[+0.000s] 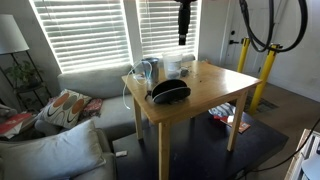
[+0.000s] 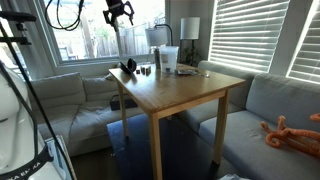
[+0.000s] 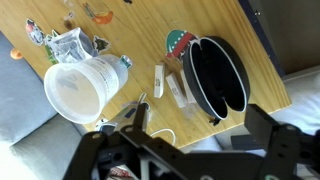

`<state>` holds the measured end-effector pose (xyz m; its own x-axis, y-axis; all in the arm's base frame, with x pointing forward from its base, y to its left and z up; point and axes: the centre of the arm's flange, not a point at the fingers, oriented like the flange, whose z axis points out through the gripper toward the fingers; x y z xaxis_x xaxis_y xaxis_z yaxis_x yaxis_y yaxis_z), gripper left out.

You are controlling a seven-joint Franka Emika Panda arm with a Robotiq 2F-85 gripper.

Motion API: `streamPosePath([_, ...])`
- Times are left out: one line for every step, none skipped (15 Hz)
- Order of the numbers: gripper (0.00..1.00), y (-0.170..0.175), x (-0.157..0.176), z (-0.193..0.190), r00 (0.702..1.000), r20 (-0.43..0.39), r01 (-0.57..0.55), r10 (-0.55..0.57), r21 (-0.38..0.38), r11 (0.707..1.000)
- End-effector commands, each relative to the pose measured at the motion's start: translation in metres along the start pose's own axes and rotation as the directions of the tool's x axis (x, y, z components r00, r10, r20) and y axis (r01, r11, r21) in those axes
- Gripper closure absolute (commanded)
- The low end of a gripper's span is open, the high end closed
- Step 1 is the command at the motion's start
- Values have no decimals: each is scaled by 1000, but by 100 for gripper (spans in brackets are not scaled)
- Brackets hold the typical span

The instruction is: Move the black pouch to the bottom left side of the table

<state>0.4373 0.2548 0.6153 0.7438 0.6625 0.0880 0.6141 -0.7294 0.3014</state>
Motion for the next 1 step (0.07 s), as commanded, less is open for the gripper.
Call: streamPosePath([0,-1,-1,1,1000,0,1,-1,0,1000])
